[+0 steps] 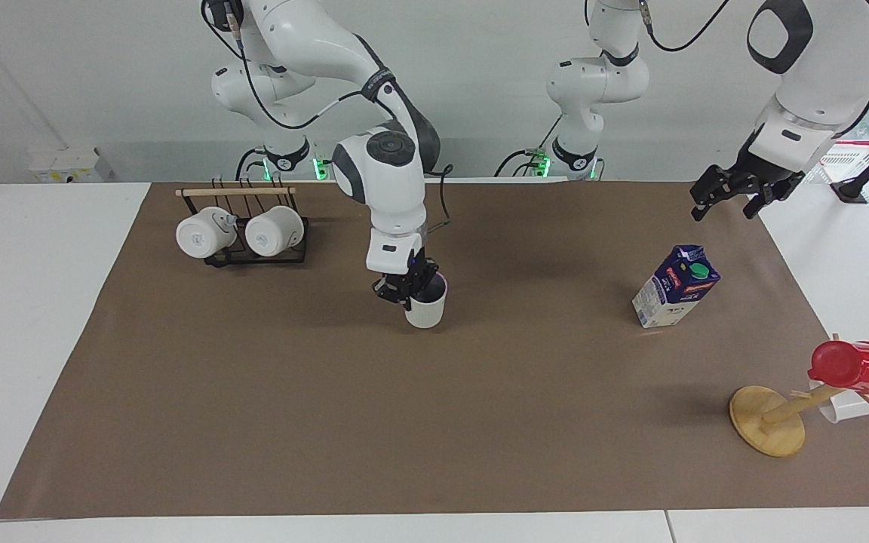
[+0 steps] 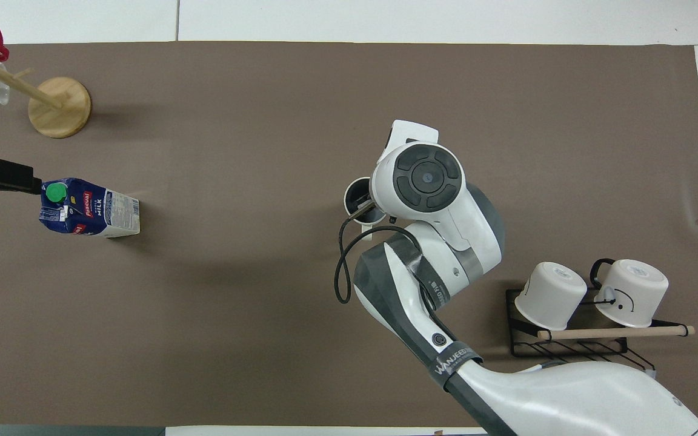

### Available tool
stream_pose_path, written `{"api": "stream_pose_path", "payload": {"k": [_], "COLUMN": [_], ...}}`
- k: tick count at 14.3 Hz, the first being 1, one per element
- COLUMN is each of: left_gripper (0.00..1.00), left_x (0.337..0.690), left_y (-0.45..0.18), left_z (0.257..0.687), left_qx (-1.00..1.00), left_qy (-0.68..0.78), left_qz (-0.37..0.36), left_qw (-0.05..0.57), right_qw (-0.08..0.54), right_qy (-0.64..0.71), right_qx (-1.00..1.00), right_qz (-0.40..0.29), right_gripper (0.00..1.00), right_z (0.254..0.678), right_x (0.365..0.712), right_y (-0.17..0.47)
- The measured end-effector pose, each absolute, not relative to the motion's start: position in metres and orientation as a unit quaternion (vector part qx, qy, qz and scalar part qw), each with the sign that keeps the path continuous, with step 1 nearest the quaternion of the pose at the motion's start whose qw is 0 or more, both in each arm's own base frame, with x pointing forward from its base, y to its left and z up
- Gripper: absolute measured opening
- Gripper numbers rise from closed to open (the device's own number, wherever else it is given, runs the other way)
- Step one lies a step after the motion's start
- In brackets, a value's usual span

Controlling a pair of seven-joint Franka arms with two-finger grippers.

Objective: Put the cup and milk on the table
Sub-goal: 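Carry the mug toward the table center while the left gripper grasps the carton, then set the mug down mid-table and withdraw the right gripper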

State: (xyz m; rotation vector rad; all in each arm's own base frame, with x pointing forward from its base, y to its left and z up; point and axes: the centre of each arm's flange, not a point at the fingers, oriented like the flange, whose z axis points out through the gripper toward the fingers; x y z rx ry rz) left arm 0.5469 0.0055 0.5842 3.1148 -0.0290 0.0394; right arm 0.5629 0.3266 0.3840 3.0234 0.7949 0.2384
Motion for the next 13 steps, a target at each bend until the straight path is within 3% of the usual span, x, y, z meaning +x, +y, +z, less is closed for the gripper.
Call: {"api": "stream_pose_path", "payload": {"k": [9, 10, 13], "left_gripper": [1.00, 1.00, 1.00], "left_x": [0.550, 0.550, 0.554], "left_y": [0.012, 0.016, 0.020], "left_z": [0.495, 0.488, 0.473], "left_qx": [1.000, 1.000, 0.999], "left_qy": [0.000, 0.003, 0.014], "left_qz": [0.026, 0.023, 0.028], "left_qw": [0.012, 0.012, 0.011], "right_qw": [0.000, -0.001, -0.007], "right_qy": [0.239, 0.229, 0.189], "right_qx": [0.968, 0.970, 0.978], "right_qz": [0.080, 0.079, 0.088], "right_gripper": [0.04, 0.10, 0.44], "right_z": [0.347, 0.347, 0.362], "right_x": [0.551, 0.550, 0.551], "right_y": [0.316, 0.316, 0.313]}}
